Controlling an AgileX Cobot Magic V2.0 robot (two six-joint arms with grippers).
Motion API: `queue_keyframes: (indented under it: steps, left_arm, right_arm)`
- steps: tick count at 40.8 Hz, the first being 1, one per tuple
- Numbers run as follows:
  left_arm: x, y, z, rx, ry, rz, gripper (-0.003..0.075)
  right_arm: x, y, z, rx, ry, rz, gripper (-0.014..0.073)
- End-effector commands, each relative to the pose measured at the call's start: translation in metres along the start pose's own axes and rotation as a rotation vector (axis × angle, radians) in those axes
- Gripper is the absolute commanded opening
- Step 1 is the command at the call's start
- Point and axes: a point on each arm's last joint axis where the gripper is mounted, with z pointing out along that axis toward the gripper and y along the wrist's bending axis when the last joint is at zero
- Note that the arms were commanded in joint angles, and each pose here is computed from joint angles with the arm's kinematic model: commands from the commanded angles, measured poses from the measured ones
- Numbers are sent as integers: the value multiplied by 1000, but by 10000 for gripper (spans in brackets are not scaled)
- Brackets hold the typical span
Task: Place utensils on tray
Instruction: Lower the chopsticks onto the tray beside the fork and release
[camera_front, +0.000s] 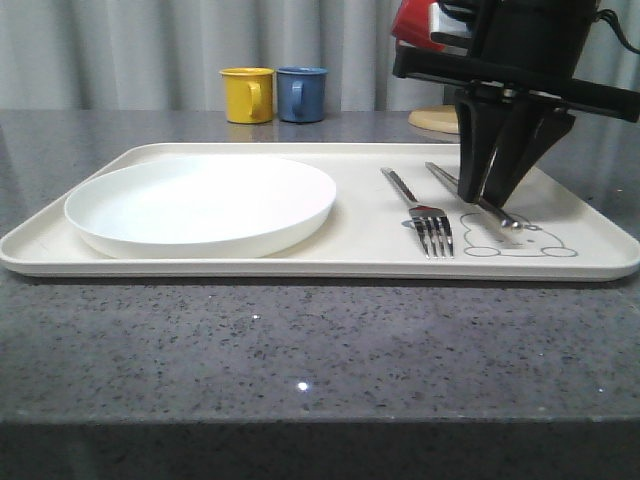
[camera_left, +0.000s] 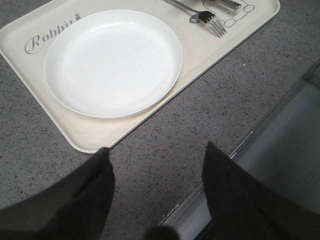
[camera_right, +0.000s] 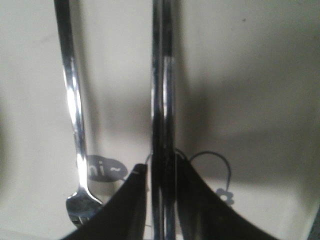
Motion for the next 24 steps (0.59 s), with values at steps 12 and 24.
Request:
queue_keyframes:
  steps: [12,24]
  left_arm:
    - [-13,0,-7,6,-103,-3,389]
    - [-13,0,-7,6,-103,-3,389]
  right_arm:
    - [9,4,-56,-17,-163,-129,290]
    - [38,-41,-119,235,-366,-187,290]
